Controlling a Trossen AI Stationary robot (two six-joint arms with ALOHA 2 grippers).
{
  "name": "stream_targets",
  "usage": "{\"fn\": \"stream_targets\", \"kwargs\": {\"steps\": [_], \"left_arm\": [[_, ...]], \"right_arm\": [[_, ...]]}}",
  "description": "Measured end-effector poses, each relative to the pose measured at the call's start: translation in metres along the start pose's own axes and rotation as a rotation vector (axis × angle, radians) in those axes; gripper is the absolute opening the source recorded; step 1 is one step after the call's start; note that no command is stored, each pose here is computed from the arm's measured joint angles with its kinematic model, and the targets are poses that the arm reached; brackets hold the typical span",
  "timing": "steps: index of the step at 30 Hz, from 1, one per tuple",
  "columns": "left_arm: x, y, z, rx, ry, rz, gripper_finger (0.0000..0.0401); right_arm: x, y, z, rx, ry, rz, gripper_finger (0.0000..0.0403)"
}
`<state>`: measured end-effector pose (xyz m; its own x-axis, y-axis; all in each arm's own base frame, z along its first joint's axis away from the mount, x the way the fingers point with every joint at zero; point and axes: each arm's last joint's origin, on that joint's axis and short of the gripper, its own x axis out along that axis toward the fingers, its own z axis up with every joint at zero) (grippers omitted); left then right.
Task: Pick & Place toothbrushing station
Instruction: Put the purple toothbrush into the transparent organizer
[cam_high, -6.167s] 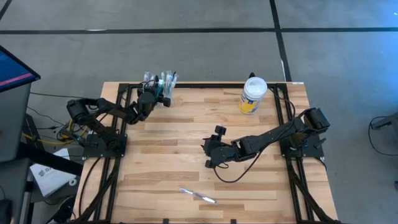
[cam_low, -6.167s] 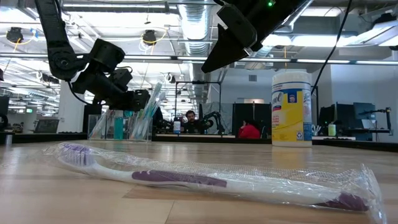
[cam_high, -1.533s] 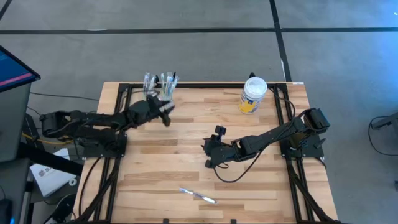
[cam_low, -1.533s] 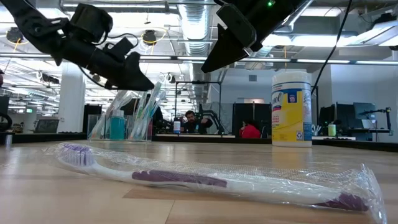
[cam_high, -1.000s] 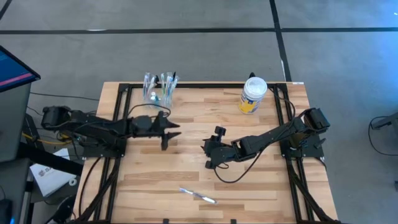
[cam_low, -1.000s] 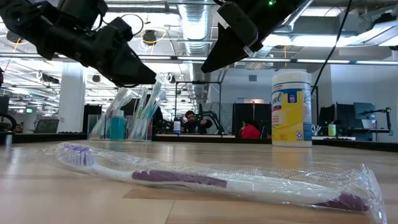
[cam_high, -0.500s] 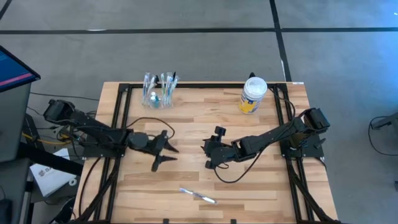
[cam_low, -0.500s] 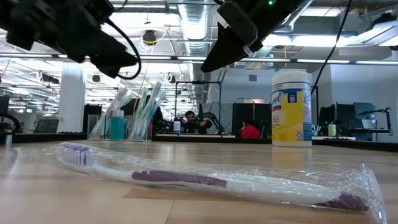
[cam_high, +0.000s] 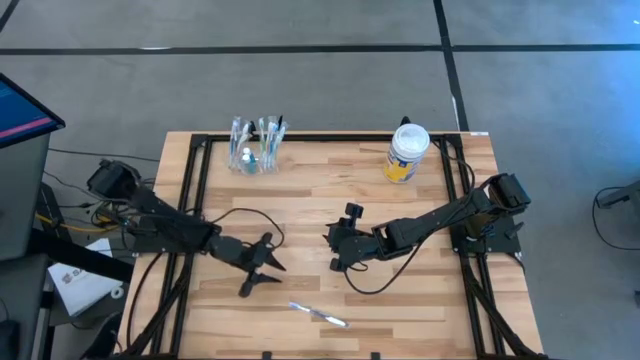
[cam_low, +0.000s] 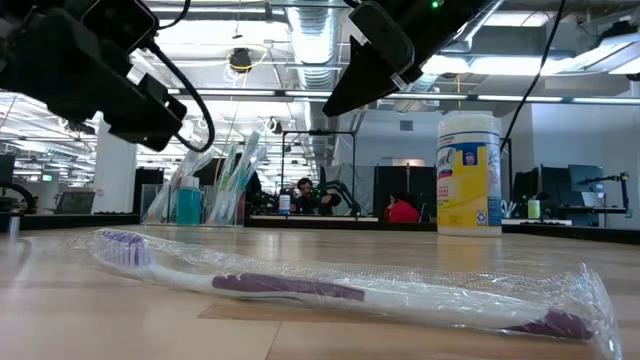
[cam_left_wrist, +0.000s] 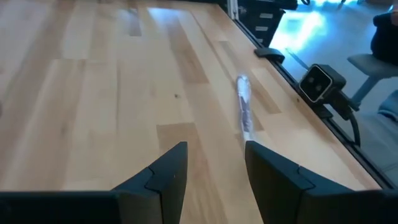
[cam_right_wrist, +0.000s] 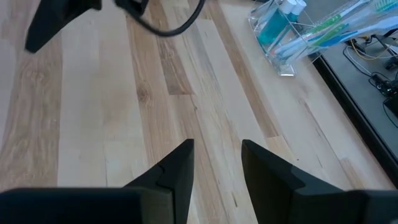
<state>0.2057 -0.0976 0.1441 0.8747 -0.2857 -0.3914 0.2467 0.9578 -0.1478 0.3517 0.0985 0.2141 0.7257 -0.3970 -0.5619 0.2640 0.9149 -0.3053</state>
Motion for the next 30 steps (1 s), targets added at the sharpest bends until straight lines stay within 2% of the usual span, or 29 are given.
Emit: {"fn": "stream_targets", "kwargs": {"steps": [11,19,30], "left_arm": [[0.021,-0.014,-0.018,-0.044,0.042,-0.047,0.0154],[0.045,-0.032,-0.026,-0.014,0.105,-0.079,0.0154],[0.053,-0.033,-0.035,-0.010,0.144,-0.081,0.0154]], "right_arm": [[0.000,0.000,0.000,-0.001,0.001,0.000,0.0124],[0.000,0.000,0.000,-0.002,0.003,-0.001,0.0124],[0.000,0.000,0.000,-0.002,0.003,-0.001,0.0124]]}}
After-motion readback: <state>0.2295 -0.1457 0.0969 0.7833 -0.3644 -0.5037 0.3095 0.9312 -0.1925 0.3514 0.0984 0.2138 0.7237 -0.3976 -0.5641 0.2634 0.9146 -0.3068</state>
